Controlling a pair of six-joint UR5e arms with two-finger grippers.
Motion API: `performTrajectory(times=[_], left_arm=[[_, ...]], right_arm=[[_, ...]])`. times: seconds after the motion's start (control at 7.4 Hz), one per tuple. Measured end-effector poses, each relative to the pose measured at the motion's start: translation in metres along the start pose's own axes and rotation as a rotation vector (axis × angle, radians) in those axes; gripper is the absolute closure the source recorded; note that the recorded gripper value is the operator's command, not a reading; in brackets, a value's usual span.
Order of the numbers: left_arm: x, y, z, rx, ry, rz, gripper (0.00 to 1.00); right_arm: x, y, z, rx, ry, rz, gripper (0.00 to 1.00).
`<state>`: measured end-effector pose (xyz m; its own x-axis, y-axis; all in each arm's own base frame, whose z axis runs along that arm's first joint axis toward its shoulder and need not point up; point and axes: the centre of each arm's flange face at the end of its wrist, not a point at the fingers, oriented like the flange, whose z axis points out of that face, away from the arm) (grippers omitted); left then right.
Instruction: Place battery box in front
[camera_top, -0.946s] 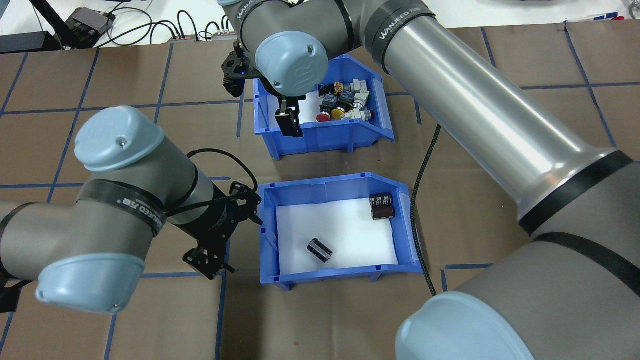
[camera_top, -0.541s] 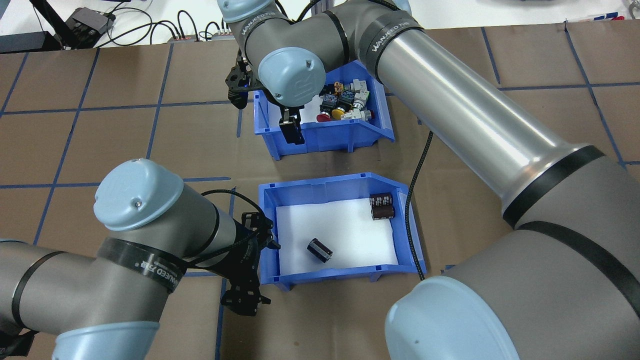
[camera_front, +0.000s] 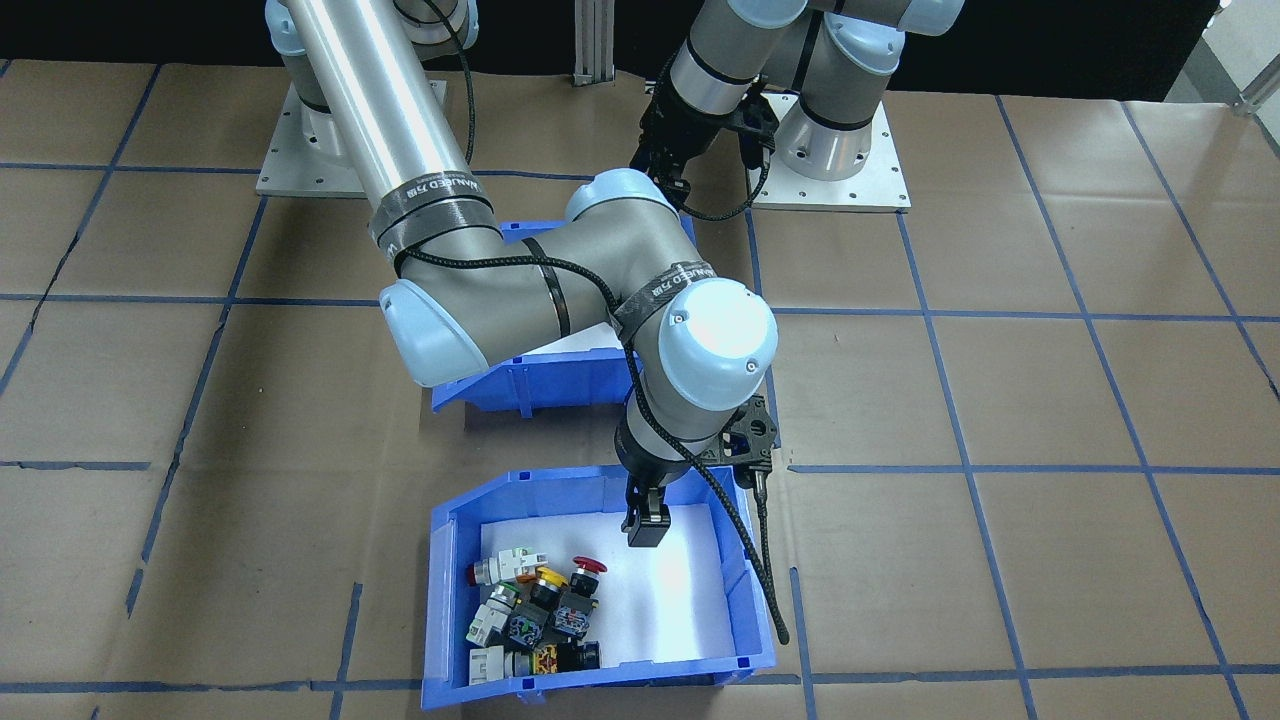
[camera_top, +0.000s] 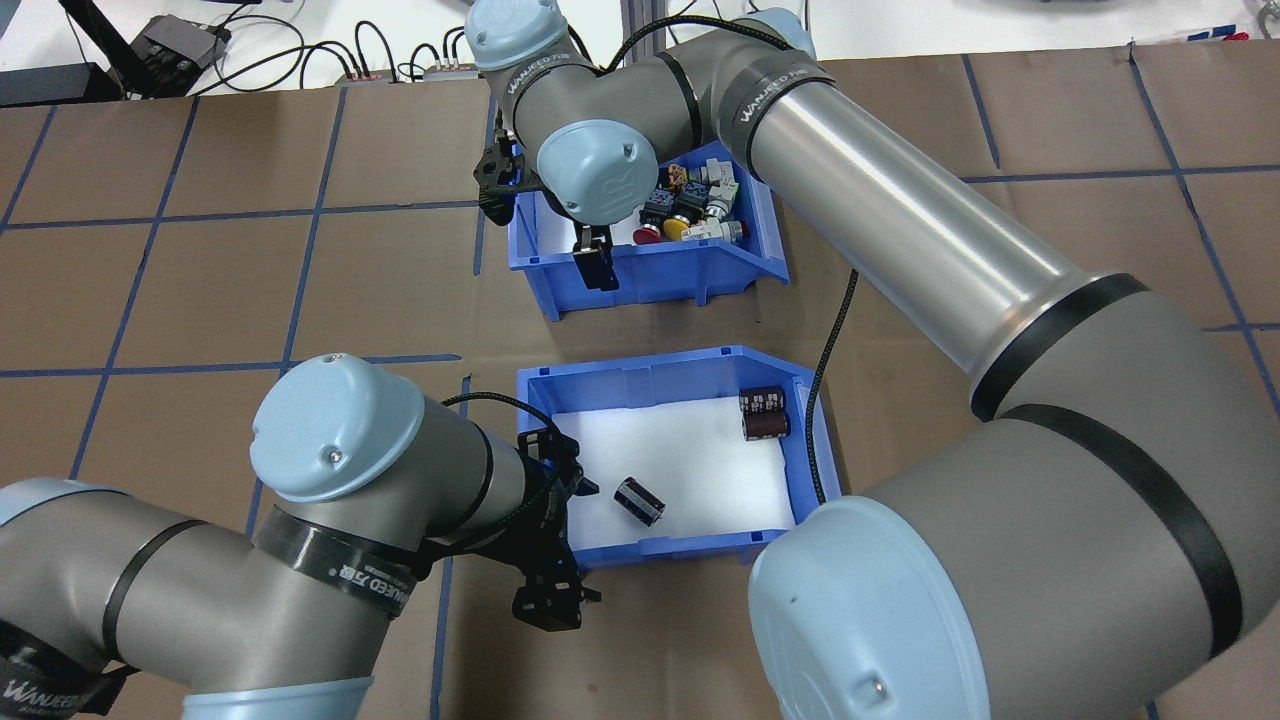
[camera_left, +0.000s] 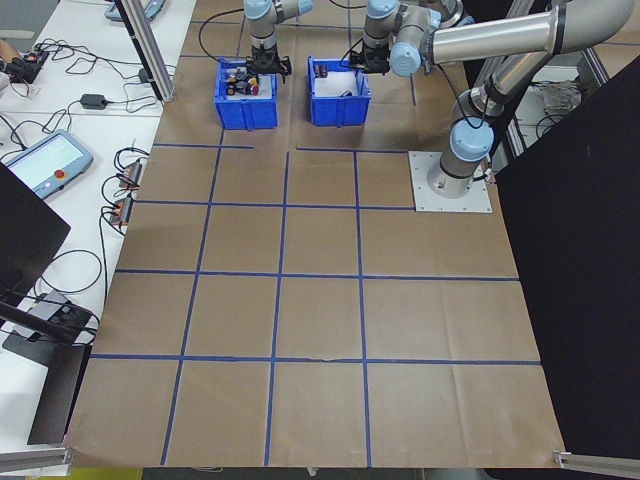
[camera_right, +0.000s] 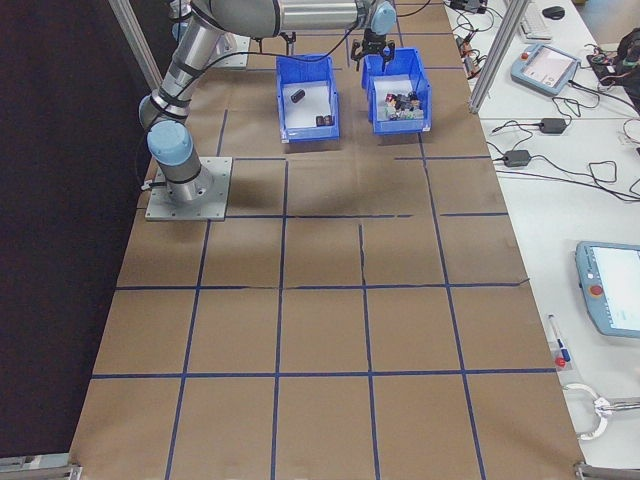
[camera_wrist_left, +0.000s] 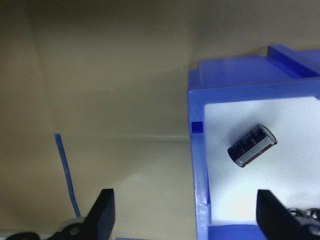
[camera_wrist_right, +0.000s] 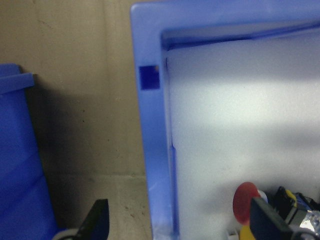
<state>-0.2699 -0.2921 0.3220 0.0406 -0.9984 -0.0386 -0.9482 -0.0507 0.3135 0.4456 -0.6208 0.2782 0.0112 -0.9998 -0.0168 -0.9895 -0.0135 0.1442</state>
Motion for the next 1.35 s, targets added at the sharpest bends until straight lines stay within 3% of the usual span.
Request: performTrajectory(times=[0.14,0.41,0.54,0.68,0.95,1.22,1.35], left_arm=[[0.005,0.011,0.017,-0.002,0.025,-0.003,0.01],[0.002,0.026,0.053,0.021,0.074,0.010,0.01],[-0.004,0.026,0.066,0.031,0.076,0.019,0.01],[-0.008,0.024,0.073,0.038,0.072,0.023,0.10],[-0.008,0.021,0.079,0.058,0.072,0.019,0.57],[-0.006,0.019,0.078,0.086,0.092,0.013,0.94],[-0.005,0.020,0.077,0.087,0.103,0.012,1.00]], right_arm=[[0.002,0.000,0.004,-0.002,-0.003,0.001,0.17],[0.002,0.003,0.005,-0.009,-0.004,0.008,0.74],[0.001,0.004,0.003,-0.014,-0.004,0.010,0.95],[0.001,0.005,0.001,-0.017,-0.004,0.010,0.99],[0.002,0.005,-0.006,-0.015,0.008,0.008,1.00],[0.002,0.011,-0.021,-0.013,0.031,0.011,1.00],[0.004,0.022,-0.035,-0.016,0.054,0.021,1.00]])
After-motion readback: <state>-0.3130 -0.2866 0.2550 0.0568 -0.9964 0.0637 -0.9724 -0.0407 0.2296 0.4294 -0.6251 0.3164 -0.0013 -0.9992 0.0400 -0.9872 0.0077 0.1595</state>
